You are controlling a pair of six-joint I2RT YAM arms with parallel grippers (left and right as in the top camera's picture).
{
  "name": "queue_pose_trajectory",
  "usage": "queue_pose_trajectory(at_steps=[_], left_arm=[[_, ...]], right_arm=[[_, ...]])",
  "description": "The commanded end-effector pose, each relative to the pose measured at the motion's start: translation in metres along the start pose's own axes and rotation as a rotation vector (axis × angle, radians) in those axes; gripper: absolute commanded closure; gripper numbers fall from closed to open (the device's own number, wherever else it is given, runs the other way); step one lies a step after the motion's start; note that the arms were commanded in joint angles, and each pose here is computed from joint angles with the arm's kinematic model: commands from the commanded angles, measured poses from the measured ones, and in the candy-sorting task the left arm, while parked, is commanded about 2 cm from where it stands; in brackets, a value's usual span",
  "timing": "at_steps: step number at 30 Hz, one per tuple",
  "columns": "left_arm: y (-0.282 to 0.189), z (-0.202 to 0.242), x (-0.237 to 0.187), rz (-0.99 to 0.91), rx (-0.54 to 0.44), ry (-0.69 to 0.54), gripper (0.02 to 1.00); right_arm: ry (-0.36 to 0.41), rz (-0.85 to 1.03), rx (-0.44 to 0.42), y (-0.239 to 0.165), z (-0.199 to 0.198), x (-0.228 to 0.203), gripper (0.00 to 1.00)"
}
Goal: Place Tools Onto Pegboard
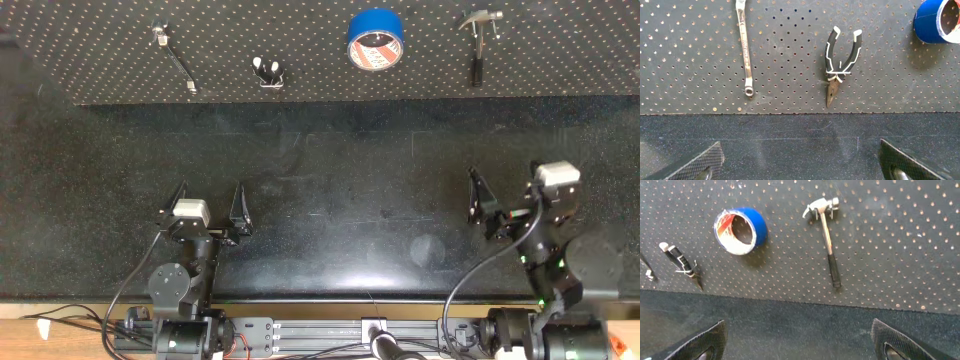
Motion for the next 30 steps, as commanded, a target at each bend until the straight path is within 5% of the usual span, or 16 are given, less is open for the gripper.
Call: queue_pose_trajectory(at_steps=[1,8,17,21,30], left_arm=[[0.0,0.0,-0.001,0.001,0.003,-0.012,0.023],[0.0,0.0,-0.001,0.001,0.003,-0.012,0.023],[0.0,0.0,-0.001,0.001,0.003,-0.012,0.023],[0.0,0.0,-0.001,0.001,0.003,-0.012,0.023],[0.0,0.0,-0.001,0.001,0.003,-0.012,0.023]], right_arm=[[0.028,-0.096,-0.025,-0.005,0.004,-0.016,0.064],[0.024,-0.253,-0.089,0.006,0.001,-0.051,0.064],[0.087,-0.131,-0.162,0.021,0.0,-0.1,0.064],[-0.124,-0.11,-0.182,0.021,-0.001,-0.101,0.06],[-0.125,-0.098,-0.24,0.019,-0.012,-0.102,0.062]])
Point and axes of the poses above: each gripper's point midway between its finger pads, its own y axis out along the fingers, its own z axis along the line the jaws close on, x = y × z, the point moved 5 cm from there along -y, back along the fingers, and after that the axes turned 14 degrees about -y, right-handed, at the moved point
